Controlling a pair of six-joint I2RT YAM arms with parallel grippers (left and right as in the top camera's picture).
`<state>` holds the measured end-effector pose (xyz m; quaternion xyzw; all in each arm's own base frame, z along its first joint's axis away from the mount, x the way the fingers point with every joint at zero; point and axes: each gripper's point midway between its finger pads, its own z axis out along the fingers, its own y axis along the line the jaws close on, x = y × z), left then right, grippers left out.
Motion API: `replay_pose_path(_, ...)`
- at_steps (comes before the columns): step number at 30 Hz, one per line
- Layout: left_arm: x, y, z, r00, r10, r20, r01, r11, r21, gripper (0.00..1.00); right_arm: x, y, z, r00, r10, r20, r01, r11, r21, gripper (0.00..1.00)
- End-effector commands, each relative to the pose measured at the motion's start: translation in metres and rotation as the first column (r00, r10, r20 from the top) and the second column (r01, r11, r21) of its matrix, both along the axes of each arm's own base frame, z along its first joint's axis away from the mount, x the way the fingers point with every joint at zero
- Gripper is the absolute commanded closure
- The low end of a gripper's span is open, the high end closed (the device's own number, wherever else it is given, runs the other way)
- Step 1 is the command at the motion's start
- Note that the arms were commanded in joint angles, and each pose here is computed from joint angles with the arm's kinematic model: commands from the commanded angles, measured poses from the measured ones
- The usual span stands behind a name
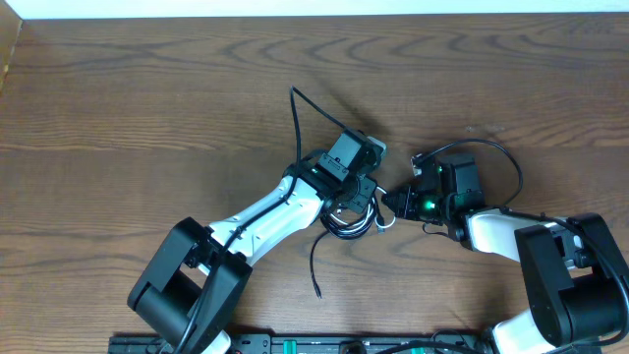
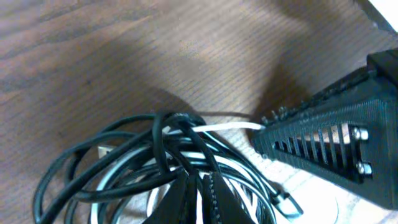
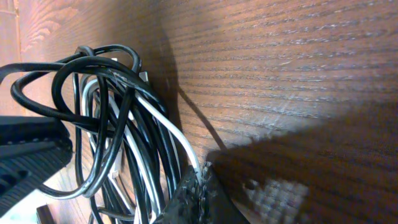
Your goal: Untangle cables
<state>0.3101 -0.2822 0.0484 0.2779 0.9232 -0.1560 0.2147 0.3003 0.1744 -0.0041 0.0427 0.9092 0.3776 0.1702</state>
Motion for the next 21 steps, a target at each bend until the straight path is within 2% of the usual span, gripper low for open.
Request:
replay_pose_path(1, 0.015, 0.000, 0.007, 0.997, 0.012, 0.073, -0.013, 1.000, 0.007, 0.90, -0.003, -0.018, -0.021, 0.997, -0.069, -0.034, 0.066, 0.993, -0.100, 0.99)
replay_pose_path(3, 0.024, -0.008, 0.022, 0.993, 0.015, 0.115, -0.012, 0.999, -0.030, 0.90, -0.003, -0.018, -0.021, 0.997, -0.069, -0.034, 0.065, 0.993, -0.100, 0.98)
replay_pose_path(5, 0.028, -0.013, 0.030, 0.991, 0.016, 0.135, -0.010, 0.999, -0.046, 0.83, -0.003, -0.018, -0.021, 0.997, -0.069, -0.034, 0.066, 0.993, -0.100, 0.98)
replay_pose_path(6, 0.030, -0.014, 0.033, 0.989, 0.017, 0.147, -0.009, 0.998, -0.056, 0.74, -0.003, -0.018, -0.021, 0.997, -0.069, -0.034, 0.066, 0.993, -0.100, 0.98)
replay_pose_path(7, 0.032, -0.015, 0.033, 0.988, 0.020, 0.155, -0.011, 0.998, -0.059, 0.72, -0.003, -0.018, -0.021, 0.997, -0.070, -0.034, 0.066, 0.993, -0.100, 0.98)
replay_pose_path(14, 0.045, 0.004, 0.001, 0.982, 0.062, 0.178, -0.077, 0.994, 0.075, 0.69, -0.003, -0.018, -0.021, 0.997, -0.069, -0.034, 0.066, 0.993, -0.100, 0.98)
replay_pose_path(21, 0.037, 0.010, -0.012, 0.989, 0.054, 0.137, -0.070, 0.991, 0.115, 0.69, -0.003, -0.018, -0.021, 0.997, -0.069, -0.034, 0.066, 0.993, -0.100, 0.98)
